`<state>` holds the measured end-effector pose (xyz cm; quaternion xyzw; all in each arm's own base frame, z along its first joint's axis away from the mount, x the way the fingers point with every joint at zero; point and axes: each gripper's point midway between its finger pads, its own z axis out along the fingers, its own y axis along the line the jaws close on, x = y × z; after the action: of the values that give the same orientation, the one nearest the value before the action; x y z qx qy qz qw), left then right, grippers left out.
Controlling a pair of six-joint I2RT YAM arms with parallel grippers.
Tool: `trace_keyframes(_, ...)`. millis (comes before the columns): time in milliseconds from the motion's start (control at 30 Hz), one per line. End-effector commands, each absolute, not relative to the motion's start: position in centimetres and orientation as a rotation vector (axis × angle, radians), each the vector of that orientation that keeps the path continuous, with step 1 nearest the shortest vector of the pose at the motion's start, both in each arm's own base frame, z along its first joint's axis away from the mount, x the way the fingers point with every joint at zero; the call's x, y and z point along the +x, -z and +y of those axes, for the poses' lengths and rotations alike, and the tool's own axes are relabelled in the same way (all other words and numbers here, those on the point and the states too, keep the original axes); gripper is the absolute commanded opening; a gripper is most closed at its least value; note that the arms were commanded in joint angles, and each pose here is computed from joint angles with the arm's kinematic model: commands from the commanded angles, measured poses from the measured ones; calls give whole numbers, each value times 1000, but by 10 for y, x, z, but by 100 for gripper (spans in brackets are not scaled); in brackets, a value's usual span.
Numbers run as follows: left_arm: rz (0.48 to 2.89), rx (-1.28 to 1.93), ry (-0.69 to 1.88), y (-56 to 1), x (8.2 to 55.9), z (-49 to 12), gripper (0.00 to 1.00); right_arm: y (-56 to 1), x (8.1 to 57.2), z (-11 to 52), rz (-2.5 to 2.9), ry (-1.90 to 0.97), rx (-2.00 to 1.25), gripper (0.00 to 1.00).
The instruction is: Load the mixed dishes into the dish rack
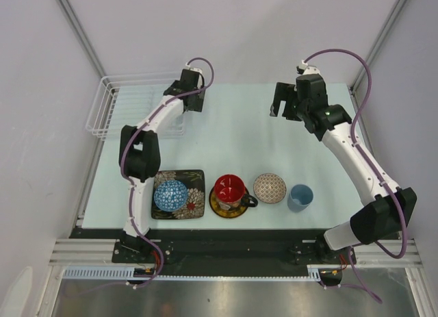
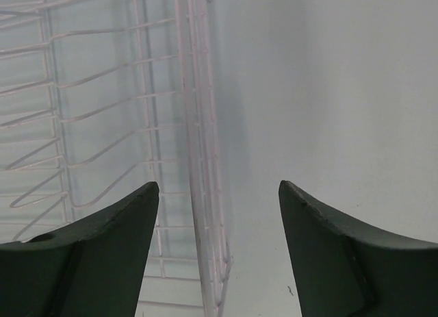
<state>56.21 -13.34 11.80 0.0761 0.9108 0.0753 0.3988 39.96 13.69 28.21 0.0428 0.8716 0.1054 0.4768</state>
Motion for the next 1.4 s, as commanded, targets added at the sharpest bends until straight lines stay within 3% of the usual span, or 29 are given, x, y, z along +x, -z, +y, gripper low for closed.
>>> trace_keyframes(0, 2237, 144, -192, -137, 578, -134, 61, -300, 395, 138, 2082, -312, 114, 96)
trace_keyframes(100, 2275, 172, -170, -120, 577, -140, 25, -301, 395, 140, 2081, -330, 118, 93)
trace_keyframes(167, 2297, 194, -161, -110, 573, -146, 17, -301, 395, 141, 2082, -335, 119, 93)
trace_keyframes(433, 2297, 282, -125, -104, 568, -174, 12, -302, 395, 143, 2082, -356, 121, 92)
trace_keyframes(1033, 2188, 651, 45, -120, 517, -331, 12, -293, 385, 140, 2118, -343, 120, 87)
trace_keyframes(1133, 2165, 632, 54, -137, 518, -334, 15, -288, 387, 140, 2131, -337, 122, 89)
trace_keyframes(1233, 2121, 595, -12, -165, 527, -315, 40, -280, 389, 143, 2154, -336, 116, 91)
trace_keyframes(1267, 2116, 565, -38, -173, 534, -300, 54, -277, 390, 145, 2159, -337, 111, 92)
trace_keyframes(1367, 2098, 480, -59, -205, 544, -258, 80, -268, 393, 153, 2178, -328, 96, 94)
